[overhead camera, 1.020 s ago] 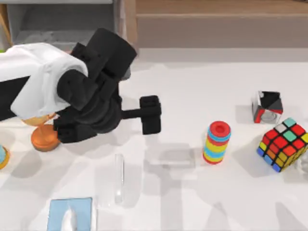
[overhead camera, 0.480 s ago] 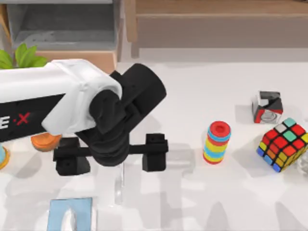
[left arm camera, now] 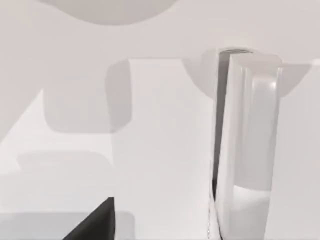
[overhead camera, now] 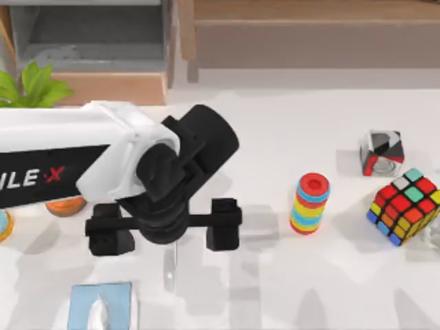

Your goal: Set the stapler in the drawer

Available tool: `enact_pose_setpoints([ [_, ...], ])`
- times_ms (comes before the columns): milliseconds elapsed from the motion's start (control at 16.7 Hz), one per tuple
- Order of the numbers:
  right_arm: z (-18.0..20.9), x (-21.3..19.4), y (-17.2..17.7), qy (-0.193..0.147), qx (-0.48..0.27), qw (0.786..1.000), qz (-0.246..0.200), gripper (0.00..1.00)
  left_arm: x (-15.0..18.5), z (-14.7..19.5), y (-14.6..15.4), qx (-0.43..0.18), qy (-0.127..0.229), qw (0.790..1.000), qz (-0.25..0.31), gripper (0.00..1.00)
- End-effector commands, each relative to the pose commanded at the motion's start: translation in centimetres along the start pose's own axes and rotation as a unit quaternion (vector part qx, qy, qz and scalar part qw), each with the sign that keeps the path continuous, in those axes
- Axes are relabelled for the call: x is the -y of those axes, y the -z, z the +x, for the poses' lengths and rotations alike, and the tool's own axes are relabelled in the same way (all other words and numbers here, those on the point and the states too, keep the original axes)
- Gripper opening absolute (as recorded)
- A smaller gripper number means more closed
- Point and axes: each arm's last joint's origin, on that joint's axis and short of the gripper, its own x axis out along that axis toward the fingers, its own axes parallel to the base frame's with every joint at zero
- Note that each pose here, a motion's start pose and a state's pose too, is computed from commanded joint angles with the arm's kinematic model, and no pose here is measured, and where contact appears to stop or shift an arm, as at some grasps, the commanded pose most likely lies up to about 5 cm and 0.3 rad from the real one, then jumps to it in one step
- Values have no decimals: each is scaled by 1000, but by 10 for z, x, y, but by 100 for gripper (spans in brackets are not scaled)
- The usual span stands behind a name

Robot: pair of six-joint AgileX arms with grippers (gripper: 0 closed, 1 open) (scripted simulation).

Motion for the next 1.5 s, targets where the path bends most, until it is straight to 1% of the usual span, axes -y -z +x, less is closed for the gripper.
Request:
enact_pose_setpoints([
  [180,0,0,0,0,0,1000,0,100,0,28,0,2,2,1000,0,100],
  [300,0,0,0,0,0,1000,0,100,-1,40,1,0,0,1000,0,100],
  [540,0,0,0,0,0,1000,0,100,-1,43,2,0,0,1000,0,100],
  [1320,0,0,0,0,0,1000,0,100,-1,43,2,0,0,1000,0,2],
  [1380,0,0,0,0,0,1000,0,100,-1,43,2,0,0,1000,0,0],
  [1500,0,0,0,0,0,1000,0,100,-1,43,2,0,0,1000,0,0],
])
